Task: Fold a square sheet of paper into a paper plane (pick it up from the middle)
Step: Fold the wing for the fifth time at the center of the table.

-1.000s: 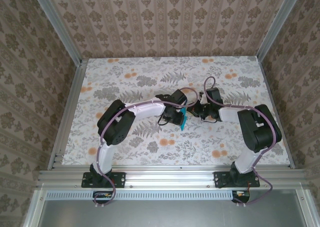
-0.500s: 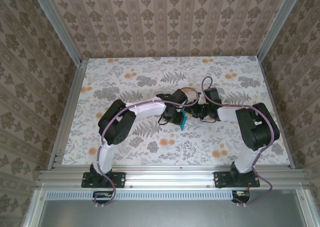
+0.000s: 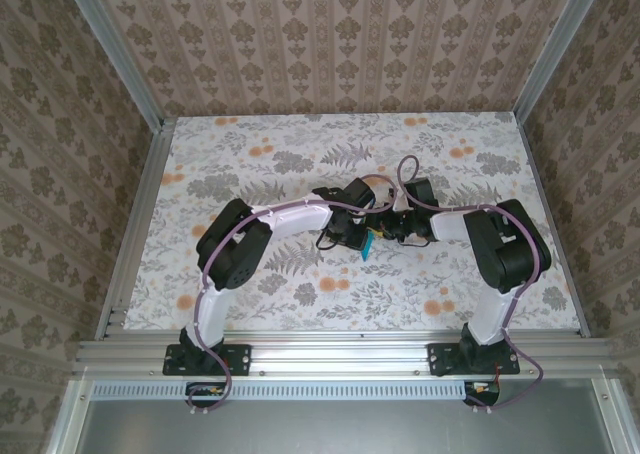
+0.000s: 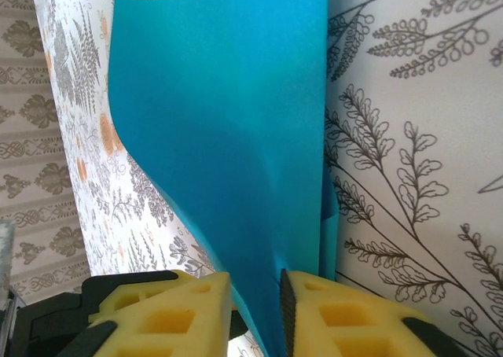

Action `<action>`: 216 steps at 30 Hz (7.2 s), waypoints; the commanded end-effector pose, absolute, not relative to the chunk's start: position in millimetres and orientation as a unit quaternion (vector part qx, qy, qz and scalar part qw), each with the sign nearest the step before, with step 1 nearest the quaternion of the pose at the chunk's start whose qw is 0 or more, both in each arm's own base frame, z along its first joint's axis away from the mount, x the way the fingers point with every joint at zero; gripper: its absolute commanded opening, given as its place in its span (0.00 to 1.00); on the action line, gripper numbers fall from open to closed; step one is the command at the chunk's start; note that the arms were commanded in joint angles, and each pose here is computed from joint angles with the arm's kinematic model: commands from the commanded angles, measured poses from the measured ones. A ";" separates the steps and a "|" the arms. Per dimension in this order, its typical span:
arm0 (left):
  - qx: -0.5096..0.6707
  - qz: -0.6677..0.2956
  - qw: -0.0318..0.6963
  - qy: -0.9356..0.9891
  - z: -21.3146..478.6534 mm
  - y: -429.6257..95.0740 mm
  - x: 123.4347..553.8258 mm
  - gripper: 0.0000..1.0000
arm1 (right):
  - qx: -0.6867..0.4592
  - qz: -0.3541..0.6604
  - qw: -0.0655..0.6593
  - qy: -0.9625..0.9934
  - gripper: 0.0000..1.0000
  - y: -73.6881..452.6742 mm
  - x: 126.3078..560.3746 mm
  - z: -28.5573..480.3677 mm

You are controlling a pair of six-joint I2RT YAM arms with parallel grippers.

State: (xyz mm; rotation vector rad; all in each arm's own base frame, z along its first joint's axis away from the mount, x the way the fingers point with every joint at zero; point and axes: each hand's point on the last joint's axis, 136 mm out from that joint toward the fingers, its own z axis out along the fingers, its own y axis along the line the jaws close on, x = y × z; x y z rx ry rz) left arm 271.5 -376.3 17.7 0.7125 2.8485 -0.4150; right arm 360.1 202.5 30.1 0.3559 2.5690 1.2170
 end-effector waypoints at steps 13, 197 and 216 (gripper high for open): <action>0.192 -0.184 0.085 0.960 20.8 -363.8 267.6 0.34 | 0.134 0.379 0.136 0.906 0.16 192.9 359.5 15.6; 0.166 -0.041 -0.007 0.985 -32.9 -362.3 281.9 0.21 | 0.146 0.344 0.053 0.926 0.08 205.8 249.0 -12.5; 0.167 -0.051 -0.004 0.985 -27.8 -367.0 284.8 0.21 | 0.112 0.380 0.109 0.912 0.11 220.4 293.6 27.0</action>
